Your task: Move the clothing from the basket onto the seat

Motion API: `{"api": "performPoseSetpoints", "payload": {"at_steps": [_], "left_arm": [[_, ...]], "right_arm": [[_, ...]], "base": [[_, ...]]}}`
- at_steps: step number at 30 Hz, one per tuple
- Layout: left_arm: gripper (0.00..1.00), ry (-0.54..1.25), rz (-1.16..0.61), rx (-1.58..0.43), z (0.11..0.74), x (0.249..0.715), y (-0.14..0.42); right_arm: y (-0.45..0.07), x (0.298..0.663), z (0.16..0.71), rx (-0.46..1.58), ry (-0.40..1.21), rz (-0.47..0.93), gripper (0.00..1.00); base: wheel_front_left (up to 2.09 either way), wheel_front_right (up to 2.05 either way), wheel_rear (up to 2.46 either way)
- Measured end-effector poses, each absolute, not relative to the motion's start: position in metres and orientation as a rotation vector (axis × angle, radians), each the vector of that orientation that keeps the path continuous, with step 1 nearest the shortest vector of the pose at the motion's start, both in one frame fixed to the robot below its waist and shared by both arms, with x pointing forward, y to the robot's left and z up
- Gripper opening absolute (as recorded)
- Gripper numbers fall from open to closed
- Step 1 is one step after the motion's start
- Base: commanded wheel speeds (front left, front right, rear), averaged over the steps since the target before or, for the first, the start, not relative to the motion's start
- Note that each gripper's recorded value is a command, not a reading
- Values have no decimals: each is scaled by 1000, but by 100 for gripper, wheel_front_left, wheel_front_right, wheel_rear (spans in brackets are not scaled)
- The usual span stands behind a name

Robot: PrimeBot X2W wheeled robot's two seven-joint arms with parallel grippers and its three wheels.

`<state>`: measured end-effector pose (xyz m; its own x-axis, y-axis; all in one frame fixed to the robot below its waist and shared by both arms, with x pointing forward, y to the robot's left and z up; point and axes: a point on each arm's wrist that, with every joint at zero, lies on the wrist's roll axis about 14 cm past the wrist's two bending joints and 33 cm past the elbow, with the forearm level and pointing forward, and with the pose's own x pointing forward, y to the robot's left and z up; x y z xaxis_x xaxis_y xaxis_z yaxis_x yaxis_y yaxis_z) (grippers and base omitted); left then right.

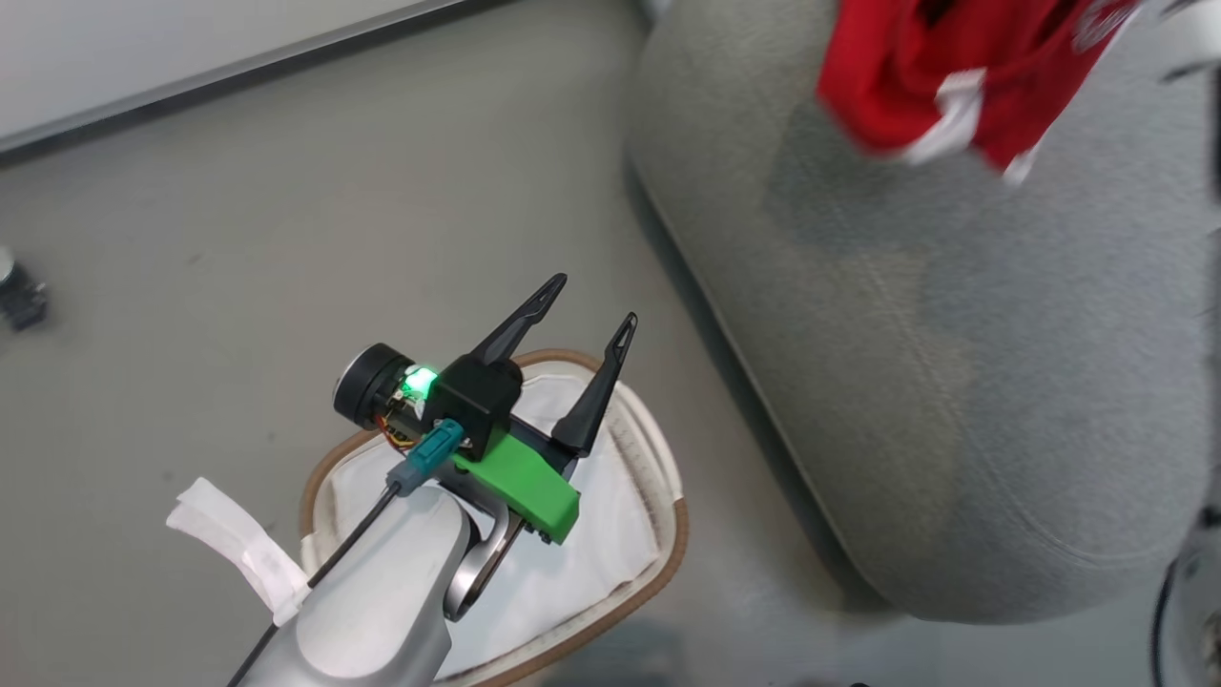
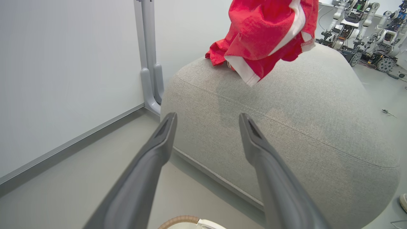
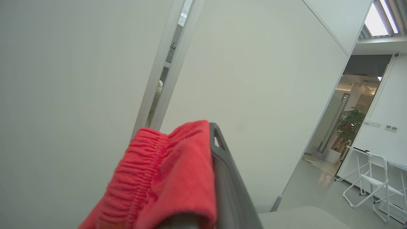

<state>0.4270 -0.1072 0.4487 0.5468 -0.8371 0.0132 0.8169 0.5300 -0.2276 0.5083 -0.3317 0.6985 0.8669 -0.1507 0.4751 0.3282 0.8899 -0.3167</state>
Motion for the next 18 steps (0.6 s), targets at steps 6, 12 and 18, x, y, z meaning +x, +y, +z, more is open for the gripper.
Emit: {"api": "performPoseSetpoints", "payload": {"at_steps": [6,12,18], "left_arm": [[100,110,-899,-208,441,437,-74],[100,131,-829,-197,429,442,-47],[100,175,-777,-194,406,447,-28]], "right_arm": [[-361,540,747,-476,-517,-334,0],[-376,578,713,-482,-380,-349,0],[-391,599,604,-466,-125,-340,0]], "base": [[0,0,0],[0,0,0],[0,0,0]]}}
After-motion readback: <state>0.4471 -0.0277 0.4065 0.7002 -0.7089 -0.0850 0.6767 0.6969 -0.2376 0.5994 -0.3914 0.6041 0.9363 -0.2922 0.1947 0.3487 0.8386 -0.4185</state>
